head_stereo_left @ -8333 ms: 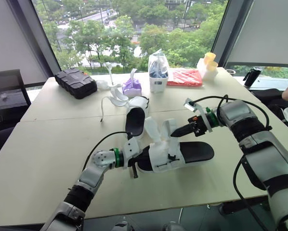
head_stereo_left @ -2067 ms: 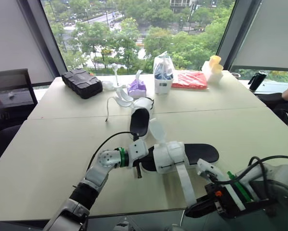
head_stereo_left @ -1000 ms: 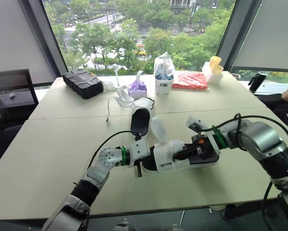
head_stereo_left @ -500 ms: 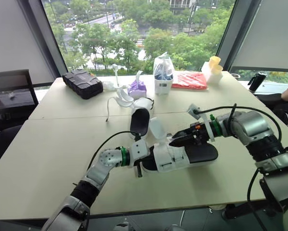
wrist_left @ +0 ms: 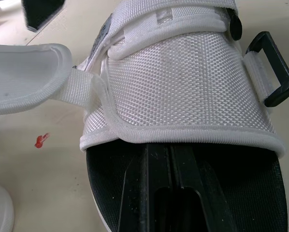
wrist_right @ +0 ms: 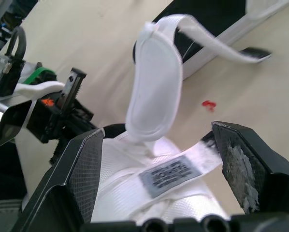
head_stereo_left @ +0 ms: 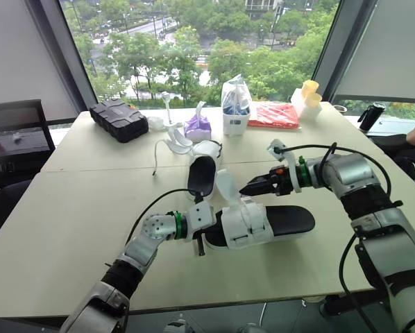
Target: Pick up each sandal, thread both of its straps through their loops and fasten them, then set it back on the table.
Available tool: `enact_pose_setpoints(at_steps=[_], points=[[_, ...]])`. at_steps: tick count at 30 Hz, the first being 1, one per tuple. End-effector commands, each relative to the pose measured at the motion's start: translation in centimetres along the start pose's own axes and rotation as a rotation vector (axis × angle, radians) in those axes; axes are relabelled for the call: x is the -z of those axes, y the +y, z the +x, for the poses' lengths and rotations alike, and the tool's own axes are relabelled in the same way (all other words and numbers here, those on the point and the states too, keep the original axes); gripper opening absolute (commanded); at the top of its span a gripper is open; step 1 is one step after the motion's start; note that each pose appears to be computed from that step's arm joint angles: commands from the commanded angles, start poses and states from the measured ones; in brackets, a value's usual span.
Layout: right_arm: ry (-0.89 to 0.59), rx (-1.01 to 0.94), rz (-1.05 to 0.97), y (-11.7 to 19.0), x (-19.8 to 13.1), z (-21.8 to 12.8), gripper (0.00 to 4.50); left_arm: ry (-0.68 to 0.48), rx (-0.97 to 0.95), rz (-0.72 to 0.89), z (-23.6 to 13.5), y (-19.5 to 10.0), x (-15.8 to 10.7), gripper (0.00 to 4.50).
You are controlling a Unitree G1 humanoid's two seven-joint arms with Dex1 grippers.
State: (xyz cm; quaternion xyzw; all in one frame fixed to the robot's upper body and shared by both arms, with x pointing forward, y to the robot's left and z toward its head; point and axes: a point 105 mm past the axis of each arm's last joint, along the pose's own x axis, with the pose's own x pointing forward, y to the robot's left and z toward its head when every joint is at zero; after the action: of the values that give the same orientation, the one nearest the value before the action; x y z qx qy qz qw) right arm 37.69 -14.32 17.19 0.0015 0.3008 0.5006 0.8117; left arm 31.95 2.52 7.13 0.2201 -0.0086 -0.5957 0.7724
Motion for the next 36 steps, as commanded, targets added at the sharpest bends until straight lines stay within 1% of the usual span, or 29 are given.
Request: enact_pose_setpoints(at_steps=[1, 5, 12, 15, 18, 22, 26, 28, 30, 36], points=[[-0.070, 0.011, -0.068, 0.3, -2.4, -0.4, 3.83, 0.185, 0.050, -0.101, -0.7, -2.3, 5.0, 0.00], [-0.058, 0.026, -0.099, 0.3, -2.1, 0.6, 3.83, 0.182, 0.051, -0.099, -0.7, -2.3, 5.0, 0.00], [-0.069, 0.045, -0.090, -0.4, -2.1, 3.1, 3.83, 0.179, 0.053, -0.095, -0.6, -2.3, 4.9, 0.00], [-0.049, 0.010, -0.062, -0.1, -1.8, 4.3, 3.83, 0.180, 0.051, -0.094, -0.6, -2.2, 4.9, 0.00], [-0.036, -0.058, -0.033, 0.8, -1.7, 5.7, 3.83, 0.181, 0.048, -0.093, -0.7, -2.2, 4.9, 0.00], [-0.038, -0.092, -0.015, 1.2, -1.8, 6.3, 3.83, 0.181, 0.047, -0.094, -0.7, -2.2, 4.9, 0.00], [-0.067, -0.188, 0.045, 2.6, -2.8, 7.2, 3.83, 0.179, 0.039, -0.095, -0.8, -2.2, 4.8, 0.00], [-0.130, -0.255, 0.087, 3.7, -4.6, 7.6, 3.83, 0.176, 0.027, -0.095, -0.9, -2.2, 4.8, 0.00], [-0.169, -0.296, 0.115, 4.4, -5.7, 7.8, 3.83, 0.175, 0.018, -0.096, -1.0, -2.2, 4.8, 0.00], [-0.199, -0.335, 0.144, 4.9, -6.7, 7.4, 3.83, 0.175, 0.010, -0.098, -1.0, -2.4, 4.9, 0.00]])
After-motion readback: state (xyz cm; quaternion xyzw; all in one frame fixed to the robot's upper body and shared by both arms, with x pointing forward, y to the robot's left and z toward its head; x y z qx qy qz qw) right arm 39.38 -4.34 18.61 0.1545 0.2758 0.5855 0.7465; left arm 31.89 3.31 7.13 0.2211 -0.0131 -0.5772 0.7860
